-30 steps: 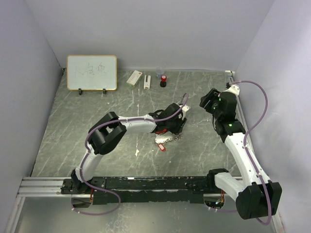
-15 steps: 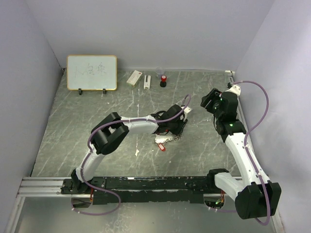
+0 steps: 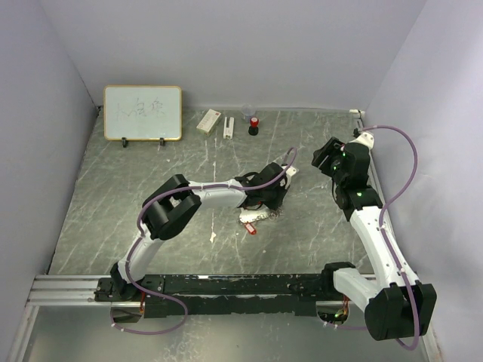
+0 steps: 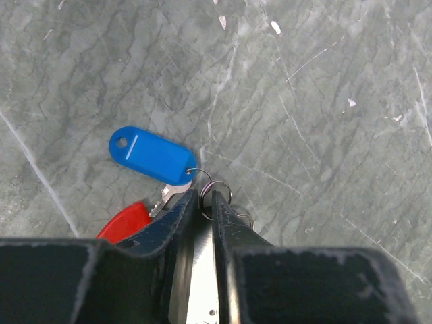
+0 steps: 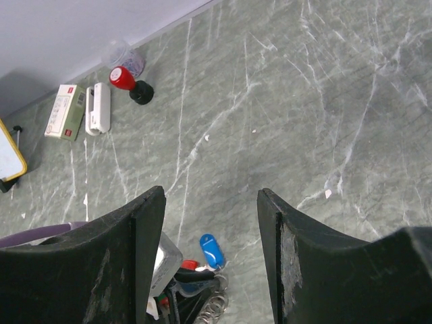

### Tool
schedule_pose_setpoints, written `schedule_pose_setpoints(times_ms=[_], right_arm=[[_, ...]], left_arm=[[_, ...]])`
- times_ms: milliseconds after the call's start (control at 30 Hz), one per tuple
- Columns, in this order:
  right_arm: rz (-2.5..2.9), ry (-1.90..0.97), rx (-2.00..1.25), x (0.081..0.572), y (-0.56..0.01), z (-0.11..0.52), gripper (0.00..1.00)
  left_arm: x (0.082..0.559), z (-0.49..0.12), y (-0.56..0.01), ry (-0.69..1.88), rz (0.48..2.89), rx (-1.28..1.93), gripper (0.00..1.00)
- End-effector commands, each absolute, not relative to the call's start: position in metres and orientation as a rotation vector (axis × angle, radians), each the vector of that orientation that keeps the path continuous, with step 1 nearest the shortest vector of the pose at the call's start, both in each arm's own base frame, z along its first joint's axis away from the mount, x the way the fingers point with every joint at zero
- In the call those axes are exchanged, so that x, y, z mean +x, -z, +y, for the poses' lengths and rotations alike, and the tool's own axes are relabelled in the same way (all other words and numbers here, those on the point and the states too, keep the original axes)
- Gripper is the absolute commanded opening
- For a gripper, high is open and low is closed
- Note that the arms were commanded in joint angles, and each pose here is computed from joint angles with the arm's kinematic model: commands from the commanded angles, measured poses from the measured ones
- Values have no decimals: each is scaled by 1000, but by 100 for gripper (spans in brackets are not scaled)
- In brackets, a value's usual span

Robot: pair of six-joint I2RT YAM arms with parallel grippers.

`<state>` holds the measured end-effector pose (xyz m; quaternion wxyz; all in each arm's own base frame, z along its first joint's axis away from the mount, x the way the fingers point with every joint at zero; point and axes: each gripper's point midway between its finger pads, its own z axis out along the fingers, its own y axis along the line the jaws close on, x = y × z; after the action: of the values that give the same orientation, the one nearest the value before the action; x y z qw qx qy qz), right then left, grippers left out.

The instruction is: Put the keys on the keyring

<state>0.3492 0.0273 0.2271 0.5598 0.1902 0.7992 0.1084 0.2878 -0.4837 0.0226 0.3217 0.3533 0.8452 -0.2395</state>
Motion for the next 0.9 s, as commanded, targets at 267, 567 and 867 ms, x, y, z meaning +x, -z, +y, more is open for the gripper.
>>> schedule_pose_setpoints(times_ms=[267, 567, 867], right_arm=[[1888, -243, 428, 347, -223, 24, 57], [1906, -246, 418, 346, -215, 26, 57], [1929, -261, 394, 344, -206, 29, 57]], left_arm=[[291, -471, -59, 592, 2139, 968, 7], [299, -443, -80, 643, 2075, 1046, 7], [298, -430, -93, 672, 2003, 1113, 7]])
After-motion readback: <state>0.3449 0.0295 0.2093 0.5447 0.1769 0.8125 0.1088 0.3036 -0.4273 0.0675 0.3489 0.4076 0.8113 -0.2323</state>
